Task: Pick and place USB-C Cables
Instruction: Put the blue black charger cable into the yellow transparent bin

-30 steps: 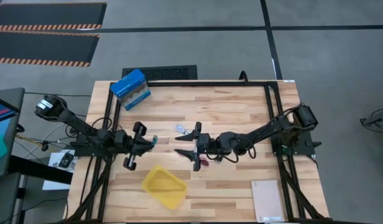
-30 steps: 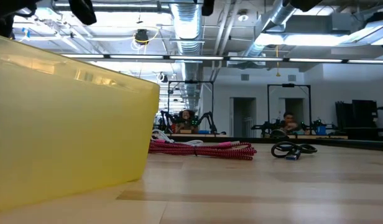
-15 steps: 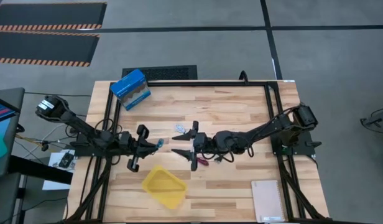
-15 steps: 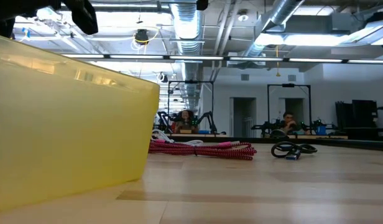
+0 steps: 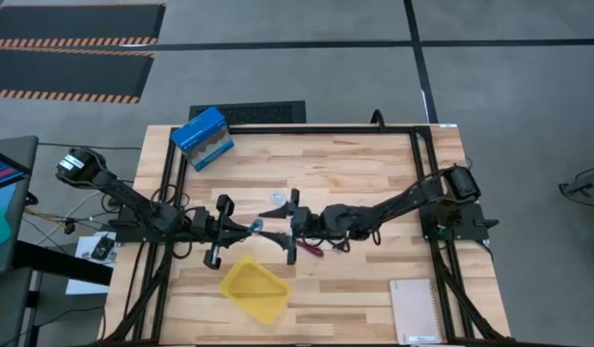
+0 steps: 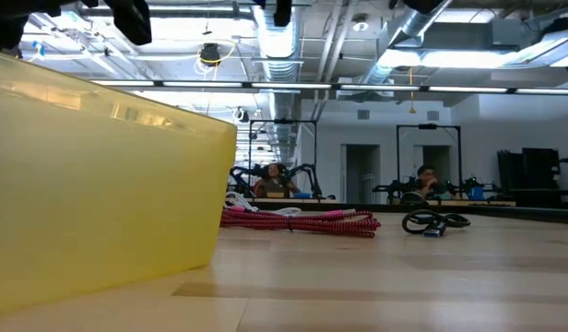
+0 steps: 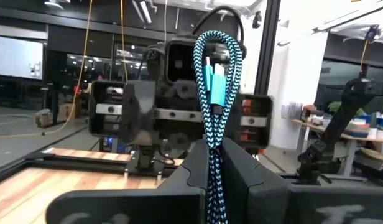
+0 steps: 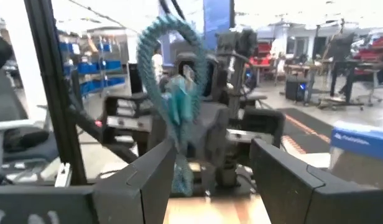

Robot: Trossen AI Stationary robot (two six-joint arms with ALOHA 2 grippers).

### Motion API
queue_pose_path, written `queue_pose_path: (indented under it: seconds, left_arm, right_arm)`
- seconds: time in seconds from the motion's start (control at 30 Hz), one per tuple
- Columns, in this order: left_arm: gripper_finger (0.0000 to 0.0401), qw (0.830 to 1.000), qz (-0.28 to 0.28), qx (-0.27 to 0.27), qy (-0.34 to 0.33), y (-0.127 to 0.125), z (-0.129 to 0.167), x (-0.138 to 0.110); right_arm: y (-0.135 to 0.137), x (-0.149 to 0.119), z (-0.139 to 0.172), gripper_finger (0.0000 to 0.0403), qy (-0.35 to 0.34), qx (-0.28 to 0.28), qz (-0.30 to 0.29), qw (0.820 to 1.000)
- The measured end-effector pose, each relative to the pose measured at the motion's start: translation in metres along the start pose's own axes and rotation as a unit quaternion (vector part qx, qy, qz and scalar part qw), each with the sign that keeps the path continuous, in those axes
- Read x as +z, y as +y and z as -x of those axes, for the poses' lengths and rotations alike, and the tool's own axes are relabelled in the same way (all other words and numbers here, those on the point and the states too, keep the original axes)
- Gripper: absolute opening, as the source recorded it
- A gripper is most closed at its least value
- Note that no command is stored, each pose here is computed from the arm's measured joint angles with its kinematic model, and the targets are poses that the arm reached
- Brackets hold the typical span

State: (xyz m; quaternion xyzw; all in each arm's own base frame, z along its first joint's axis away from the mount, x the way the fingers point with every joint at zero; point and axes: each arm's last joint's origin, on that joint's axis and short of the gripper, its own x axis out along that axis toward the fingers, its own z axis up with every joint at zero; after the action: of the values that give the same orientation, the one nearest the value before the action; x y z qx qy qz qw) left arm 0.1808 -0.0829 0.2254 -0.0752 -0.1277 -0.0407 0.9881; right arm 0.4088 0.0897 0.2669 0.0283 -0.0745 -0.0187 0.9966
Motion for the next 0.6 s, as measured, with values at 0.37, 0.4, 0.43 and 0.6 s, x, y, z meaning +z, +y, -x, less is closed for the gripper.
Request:
queue_pose_path:
  seconds: [0.37,0.4,0.43,0.6]
  left_arm:
    - [0.0000,1.000,-0.002,0.000,0.015,0.000,0.000,-0.003]
    - [0.0000,1.000,-0.002,0.000,0.015,0.000,0.000,-0.003]
    - [0.0000,1.000,-0.001,0.000,0.014,0.000,0.000,-0.003]
    - [0.0000,1.000,-0.002,0.009,0.027,0.001,0.000,-0.006]
  right_arm:
    - [0.004,-0.005,-0.011,0.0233,-0.004,0.019,0.000,1.000]
    - [0.004,-0.004,-0.011,0.0233,-0.004,0.020,-0.001,1.000]
    - [0.004,-0.004,-0.011,0.0233,-0.003,0.020,-0.001,1.000]
    - [0.004,-0.005,-0.011,0.0233,-0.003,0.022,-0.001,1.000]
